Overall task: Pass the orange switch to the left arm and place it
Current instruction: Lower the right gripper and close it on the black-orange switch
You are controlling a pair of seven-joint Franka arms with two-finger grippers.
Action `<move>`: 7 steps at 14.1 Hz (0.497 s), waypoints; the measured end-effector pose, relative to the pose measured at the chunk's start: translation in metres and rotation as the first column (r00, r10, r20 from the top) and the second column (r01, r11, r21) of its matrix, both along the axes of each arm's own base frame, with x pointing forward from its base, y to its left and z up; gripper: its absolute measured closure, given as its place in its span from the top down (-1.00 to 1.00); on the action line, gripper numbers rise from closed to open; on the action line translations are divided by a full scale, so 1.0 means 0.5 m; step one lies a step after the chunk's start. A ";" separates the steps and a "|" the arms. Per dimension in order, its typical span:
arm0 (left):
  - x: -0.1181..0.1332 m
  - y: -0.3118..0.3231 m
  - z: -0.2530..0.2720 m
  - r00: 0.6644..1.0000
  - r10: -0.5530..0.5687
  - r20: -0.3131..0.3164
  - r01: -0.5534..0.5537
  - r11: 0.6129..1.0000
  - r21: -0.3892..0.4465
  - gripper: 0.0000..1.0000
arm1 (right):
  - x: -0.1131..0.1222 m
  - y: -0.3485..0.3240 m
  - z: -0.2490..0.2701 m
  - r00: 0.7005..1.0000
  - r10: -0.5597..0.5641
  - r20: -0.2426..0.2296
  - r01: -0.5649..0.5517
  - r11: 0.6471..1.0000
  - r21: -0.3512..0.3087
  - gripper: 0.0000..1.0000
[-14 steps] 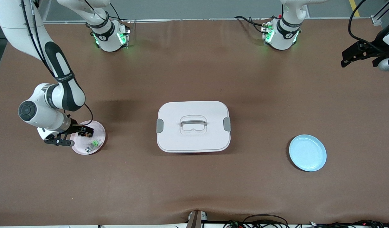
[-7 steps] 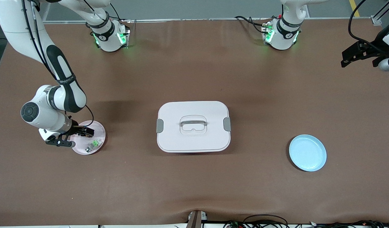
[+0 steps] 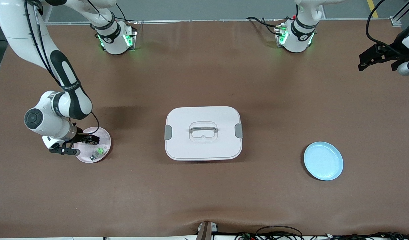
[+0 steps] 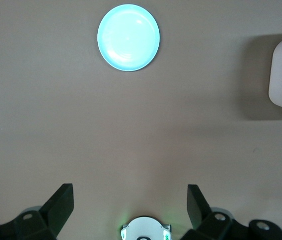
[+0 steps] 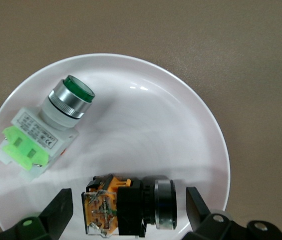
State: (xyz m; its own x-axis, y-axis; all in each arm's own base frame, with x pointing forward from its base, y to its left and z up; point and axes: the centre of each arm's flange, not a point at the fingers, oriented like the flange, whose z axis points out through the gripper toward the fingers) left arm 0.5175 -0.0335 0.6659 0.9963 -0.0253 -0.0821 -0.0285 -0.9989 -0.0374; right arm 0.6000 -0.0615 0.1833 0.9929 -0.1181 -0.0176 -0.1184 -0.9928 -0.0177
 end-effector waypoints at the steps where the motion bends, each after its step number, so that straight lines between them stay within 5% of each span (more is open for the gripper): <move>1: 0.000 0.000 0.000 1.000 0.000 0.000 0.000 1.000 0.000 1.00 | 0.000 0.000 -0.001 1.000 0.000 0.000 0.000 1.000 0.000 1.00; 7: 0.000 0.000 -0.001 1.000 0.000 -0.001 0.000 1.000 0.000 1.00 | -0.001 0.000 -0.008 1.000 0.000 -0.002 0.000 1.000 -0.001 1.00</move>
State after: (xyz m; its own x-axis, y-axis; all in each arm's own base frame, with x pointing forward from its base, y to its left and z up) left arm 0.5177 -0.0335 0.6657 0.9963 -0.0253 -0.0826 -0.0285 -0.9989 -0.0373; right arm 0.5994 -0.0616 0.1793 0.9928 -0.1180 -0.0198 -0.1184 -0.9928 -0.0168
